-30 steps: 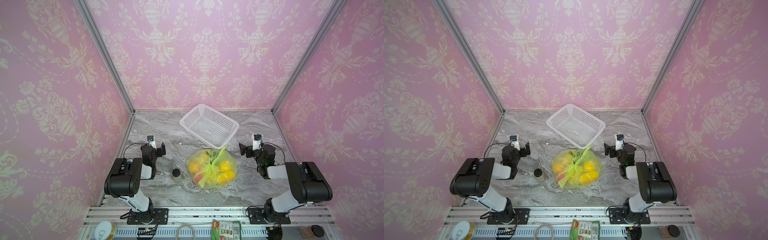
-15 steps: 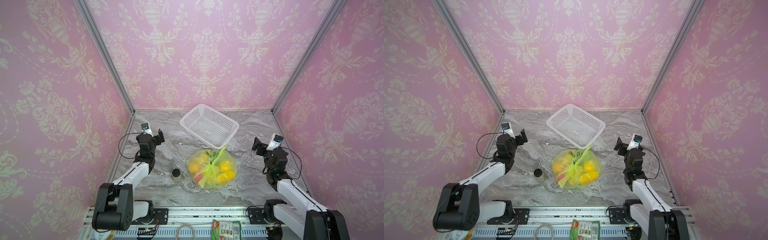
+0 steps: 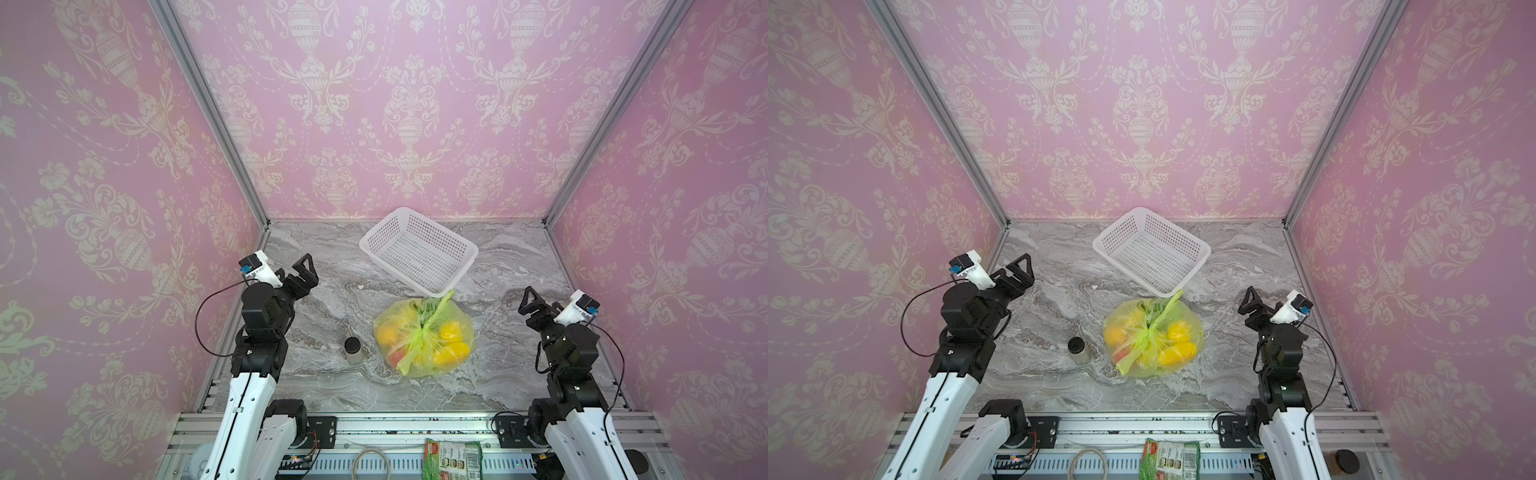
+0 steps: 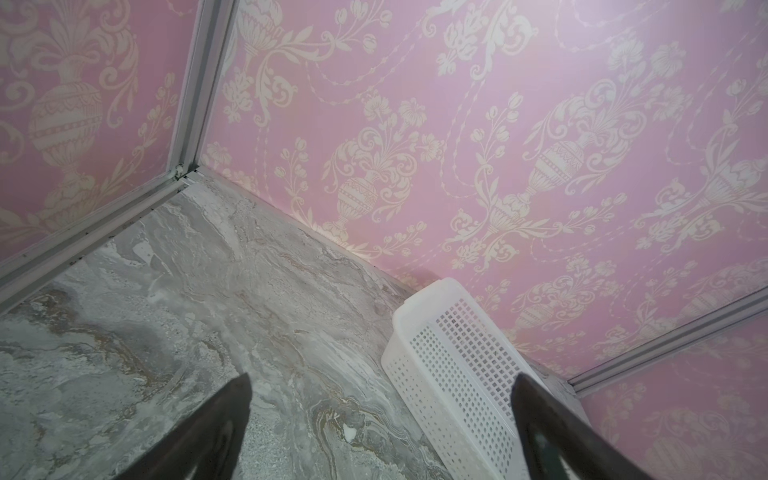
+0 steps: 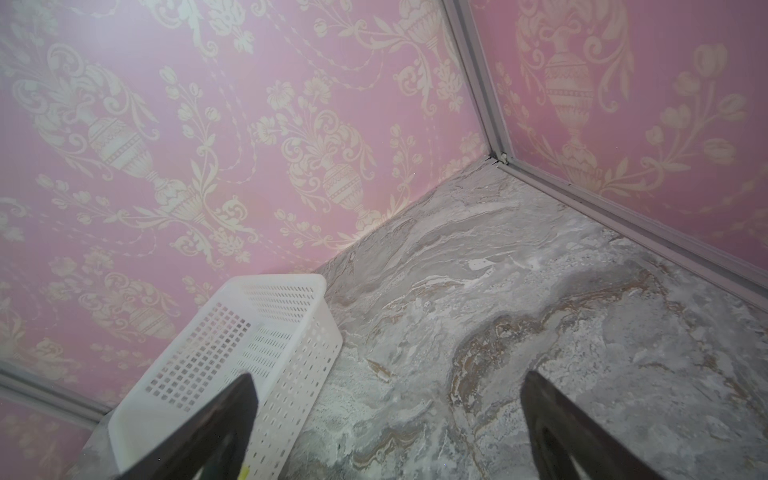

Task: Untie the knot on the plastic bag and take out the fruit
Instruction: 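Move both grippers toward the knotted top of the yellow bag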

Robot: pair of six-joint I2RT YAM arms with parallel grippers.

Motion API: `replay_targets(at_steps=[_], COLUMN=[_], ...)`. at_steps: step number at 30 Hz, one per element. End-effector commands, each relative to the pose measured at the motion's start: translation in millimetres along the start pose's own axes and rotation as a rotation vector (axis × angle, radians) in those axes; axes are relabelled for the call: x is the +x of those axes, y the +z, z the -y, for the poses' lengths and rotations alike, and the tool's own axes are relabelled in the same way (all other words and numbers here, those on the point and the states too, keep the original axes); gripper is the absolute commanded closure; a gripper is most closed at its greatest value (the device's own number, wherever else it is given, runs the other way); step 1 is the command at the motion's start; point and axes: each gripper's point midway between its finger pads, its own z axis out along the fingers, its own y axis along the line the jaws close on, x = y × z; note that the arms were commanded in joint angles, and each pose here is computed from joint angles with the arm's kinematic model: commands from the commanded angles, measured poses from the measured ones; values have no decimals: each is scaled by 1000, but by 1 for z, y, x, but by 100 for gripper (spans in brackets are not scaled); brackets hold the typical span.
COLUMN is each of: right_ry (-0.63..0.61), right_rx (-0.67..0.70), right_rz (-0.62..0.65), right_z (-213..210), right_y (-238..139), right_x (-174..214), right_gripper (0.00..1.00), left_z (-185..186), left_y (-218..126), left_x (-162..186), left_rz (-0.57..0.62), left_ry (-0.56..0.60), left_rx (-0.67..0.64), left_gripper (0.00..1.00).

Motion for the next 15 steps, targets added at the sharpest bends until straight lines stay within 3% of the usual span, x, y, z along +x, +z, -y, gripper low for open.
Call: replay_targets(at_steps=[1, 4, 8, 15], right_ry=[28, 50, -103, -306], right_rx=[-150, -226, -272, -286], right_rz=[-142, -309, -497, -583], right_z=[-52, -88, -118, -129], right_y=[-11, -18, -34, -53], right_x=[-12, -1, 38, 81], right_gripper=[0, 1, 15, 17], left_z=[-33, -19, 19, 59], left_y=[6, 8, 5, 14], left_x=[47, 58, 61, 93], left_rz=[-125, -170, -197, -287], left_ry=[-129, -105, -11, 140], left_rx=[-87, 5, 158, 273], left_gripper=[1, 1, 1, 5])
